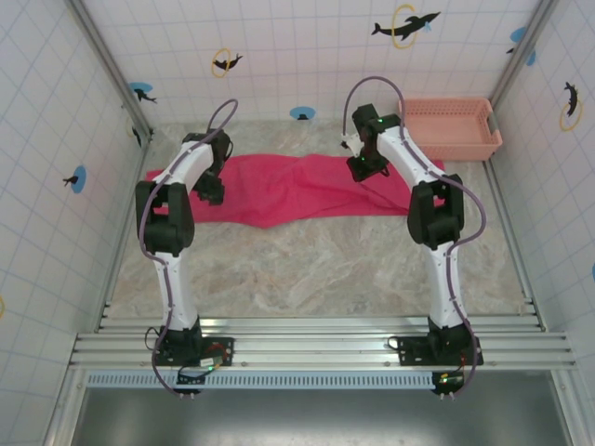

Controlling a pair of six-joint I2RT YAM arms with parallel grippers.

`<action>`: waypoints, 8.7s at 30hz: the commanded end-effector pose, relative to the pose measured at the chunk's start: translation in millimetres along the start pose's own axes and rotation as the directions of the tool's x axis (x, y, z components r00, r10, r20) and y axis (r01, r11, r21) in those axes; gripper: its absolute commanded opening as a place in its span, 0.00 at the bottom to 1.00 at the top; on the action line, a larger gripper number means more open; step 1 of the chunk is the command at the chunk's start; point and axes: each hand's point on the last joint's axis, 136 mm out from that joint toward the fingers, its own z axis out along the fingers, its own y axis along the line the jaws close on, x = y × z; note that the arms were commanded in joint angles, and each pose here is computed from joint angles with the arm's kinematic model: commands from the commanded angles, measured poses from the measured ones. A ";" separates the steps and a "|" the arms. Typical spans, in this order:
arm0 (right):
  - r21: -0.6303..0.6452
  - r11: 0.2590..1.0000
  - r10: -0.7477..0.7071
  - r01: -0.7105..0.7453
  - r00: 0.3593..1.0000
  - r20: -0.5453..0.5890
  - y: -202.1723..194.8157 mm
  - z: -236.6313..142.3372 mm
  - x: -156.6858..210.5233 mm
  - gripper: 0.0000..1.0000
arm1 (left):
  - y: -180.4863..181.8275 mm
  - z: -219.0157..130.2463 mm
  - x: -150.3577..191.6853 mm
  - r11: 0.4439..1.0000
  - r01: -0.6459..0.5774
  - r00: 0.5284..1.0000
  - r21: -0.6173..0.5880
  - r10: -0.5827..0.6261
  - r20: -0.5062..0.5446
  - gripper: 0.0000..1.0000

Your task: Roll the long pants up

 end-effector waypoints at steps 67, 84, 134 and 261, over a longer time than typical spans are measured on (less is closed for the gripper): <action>0.298 0.699 0.639 -0.650 0.755 0.149 -289.5 -98.9 123.7 0.45 | -53.2 -48.7 6.7 0.931 -0.353 0.935 0.095 0.345 0.085 0.97; -0.130 0.433 0.899 -0.892 0.438 -0.016 -159.9 -20.7 213.4 0.62 | -146.4 -106.4 -24.7 0.892 -0.249 0.957 0.377 0.167 0.237 0.97; -0.104 0.306 0.907 -0.946 0.256 0.335 -232.7 -118.1 274.3 0.00 | -324.9 -108.0 -1.9 0.644 0.179 0.974 0.744 -0.011 -0.224 0.98; -0.423 0.822 0.323 -0.382 0.924 -0.207 34.2 45.5 55.5 0.07 | -177.0 -28.5 21.2 0.740 0.350 0.919 0.574 -0.153 -0.363 0.97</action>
